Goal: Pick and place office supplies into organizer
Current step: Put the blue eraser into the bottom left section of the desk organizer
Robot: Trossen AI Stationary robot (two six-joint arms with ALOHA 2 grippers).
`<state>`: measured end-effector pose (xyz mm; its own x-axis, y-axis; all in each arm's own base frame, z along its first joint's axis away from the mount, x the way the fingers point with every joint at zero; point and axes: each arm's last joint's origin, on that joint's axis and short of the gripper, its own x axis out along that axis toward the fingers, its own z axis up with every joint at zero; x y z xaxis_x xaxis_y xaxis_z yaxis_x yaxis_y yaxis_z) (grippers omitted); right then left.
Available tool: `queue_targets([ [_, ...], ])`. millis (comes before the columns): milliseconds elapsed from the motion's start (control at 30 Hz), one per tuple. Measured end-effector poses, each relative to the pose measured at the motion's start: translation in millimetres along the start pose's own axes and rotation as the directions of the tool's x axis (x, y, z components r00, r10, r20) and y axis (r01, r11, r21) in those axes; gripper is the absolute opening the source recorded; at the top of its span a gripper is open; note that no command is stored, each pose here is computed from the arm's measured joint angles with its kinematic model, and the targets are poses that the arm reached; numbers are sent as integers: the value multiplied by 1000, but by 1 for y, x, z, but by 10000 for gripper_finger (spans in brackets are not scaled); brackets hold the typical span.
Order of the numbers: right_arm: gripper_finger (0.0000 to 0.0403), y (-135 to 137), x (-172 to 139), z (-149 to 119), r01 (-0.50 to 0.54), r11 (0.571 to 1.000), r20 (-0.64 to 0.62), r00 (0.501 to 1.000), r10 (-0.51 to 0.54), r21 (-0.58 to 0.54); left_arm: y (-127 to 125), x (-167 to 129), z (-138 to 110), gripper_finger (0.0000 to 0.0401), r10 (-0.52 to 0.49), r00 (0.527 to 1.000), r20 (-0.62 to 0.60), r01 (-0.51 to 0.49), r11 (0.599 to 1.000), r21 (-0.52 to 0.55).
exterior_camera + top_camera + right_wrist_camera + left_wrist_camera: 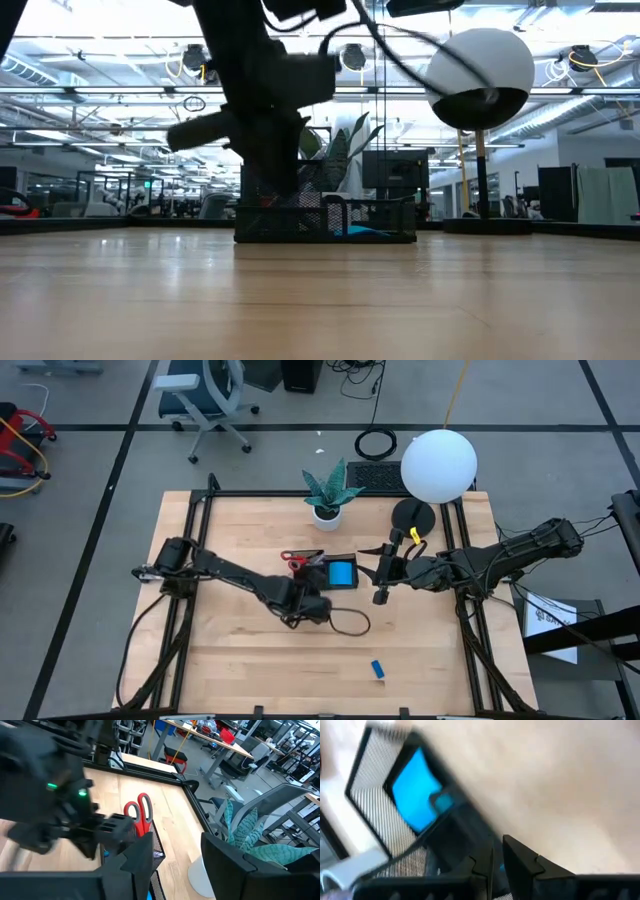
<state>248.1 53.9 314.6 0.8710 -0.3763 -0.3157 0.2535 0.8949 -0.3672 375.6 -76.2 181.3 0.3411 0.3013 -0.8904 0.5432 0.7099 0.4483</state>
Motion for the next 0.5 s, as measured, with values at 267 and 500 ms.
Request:
queue_targets([
  [267, 155, 0, 0, -2, -3, 1000, -14, 1000, 3, 11, -29, -16, 26, 51, 14, 991, 135, -19, 999, 39],
  [500, 155, 1, 0, -5, -6, 1000, -48, 999, 7, 15, -34, -21, 33, 51, 49, 981, 186, -25, 991, -128],
])
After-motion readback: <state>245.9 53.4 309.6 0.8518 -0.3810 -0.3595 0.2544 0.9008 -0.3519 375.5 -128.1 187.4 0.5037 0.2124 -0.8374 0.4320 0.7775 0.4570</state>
